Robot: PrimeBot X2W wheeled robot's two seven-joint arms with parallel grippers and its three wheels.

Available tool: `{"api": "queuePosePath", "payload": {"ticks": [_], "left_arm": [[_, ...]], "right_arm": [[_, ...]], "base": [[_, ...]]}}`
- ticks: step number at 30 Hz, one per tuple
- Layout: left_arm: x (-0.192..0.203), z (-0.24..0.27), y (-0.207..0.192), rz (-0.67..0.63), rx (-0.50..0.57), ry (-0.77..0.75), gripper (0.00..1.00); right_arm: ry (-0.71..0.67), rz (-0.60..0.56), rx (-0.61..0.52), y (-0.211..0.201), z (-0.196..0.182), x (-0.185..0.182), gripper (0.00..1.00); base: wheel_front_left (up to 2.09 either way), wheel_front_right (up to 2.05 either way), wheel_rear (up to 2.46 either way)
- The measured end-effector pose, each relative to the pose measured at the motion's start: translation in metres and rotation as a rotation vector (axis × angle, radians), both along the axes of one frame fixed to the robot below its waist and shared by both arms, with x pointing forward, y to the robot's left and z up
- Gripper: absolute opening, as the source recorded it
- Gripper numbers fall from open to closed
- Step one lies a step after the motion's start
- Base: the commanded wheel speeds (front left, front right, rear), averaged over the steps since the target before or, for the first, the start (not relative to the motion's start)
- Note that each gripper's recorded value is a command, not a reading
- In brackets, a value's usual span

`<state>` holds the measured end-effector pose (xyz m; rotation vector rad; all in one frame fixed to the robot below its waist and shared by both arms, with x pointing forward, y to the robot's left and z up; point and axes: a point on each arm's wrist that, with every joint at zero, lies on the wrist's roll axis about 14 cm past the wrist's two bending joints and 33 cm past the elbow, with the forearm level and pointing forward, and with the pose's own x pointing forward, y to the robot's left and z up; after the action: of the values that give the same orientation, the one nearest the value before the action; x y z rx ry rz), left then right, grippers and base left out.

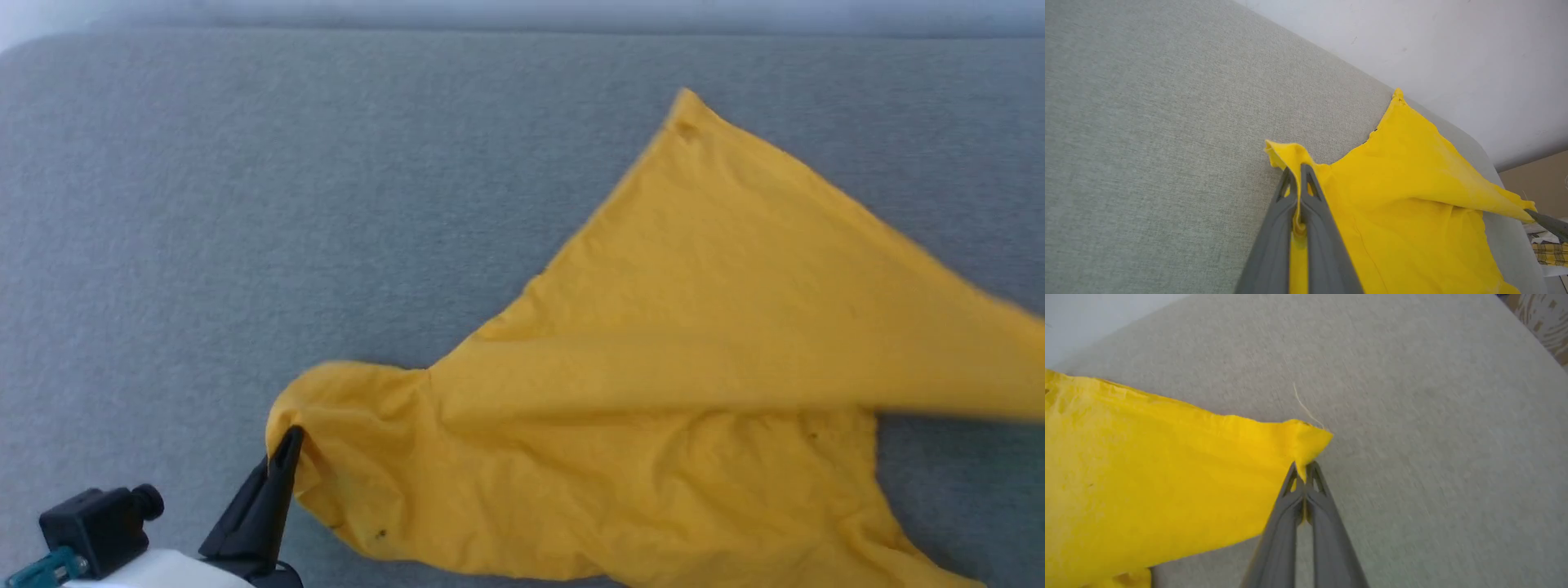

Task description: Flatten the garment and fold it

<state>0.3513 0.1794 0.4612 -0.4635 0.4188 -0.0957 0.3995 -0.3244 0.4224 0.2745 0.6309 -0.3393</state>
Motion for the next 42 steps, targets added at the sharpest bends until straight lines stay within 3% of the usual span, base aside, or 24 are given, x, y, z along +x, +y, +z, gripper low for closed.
{"api": "queuePosePath", "payload": {"ticks": [7,12,13,14,17,25,28,32,42], "left_arm": [[0.002,0.004,-0.028,-0.089,-0.035,-0.013,0.0],[0.001,0.004,-0.042,-0.136,-0.046,-0.009,0.0],[0.002,0.008,-0.047,-0.152,-0.047,-0.018,0.0],[0.002,0.009,-0.049,-0.162,-0.048,-0.021,0.0],[0.0,0.016,-0.054,-0.18,-0.049,-0.035,0.0],[-0.003,0.026,-0.061,-0.203,-0.051,-0.059,0.0],[-0.003,0.022,-0.06,-0.199,-0.054,-0.048,0.0],[0.005,0.019,-0.057,-0.184,-0.052,-0.048,0.0],[0.015,0.002,-0.048,-0.153,-0.053,-0.01,0.0]], "right_arm": [[0.151,-0.212,0.064,-0.036,-0.024,-0.141,0.0],[0.184,-0.323,0.148,-0.035,-0.051,-0.204,0.0],[0.152,-0.344,0.165,-0.031,-0.055,-0.209,0.27],[0.137,-0.332,0.162,-0.028,-0.055,-0.207,1.0],[0.041,-0.306,0.128,-0.027,-0.039,-0.19,1.0],[-0.2,-0.063,-0.094,-0.019,0.075,-0.103,1.0],[-0.231,0.042,-0.144,-0.008,0.098,-0.067,1.0],[-0.199,0.162,-0.159,0.012,0.091,-0.02,1.0],[0.014,0.418,-0.152,0.072,0.018,0.064,1.0]], "base": [[0.0,0.0,0.0],[0.0,0.0,0.0],[0.0,0.0,0.0],[0.0,0.0,0.0],[0.0,0.0,0.0],[0.0,0.0,0.0],[0.0,0.0,0.0],[0.0,0.0,0.0],[0.0,0.0,0.0]]}}
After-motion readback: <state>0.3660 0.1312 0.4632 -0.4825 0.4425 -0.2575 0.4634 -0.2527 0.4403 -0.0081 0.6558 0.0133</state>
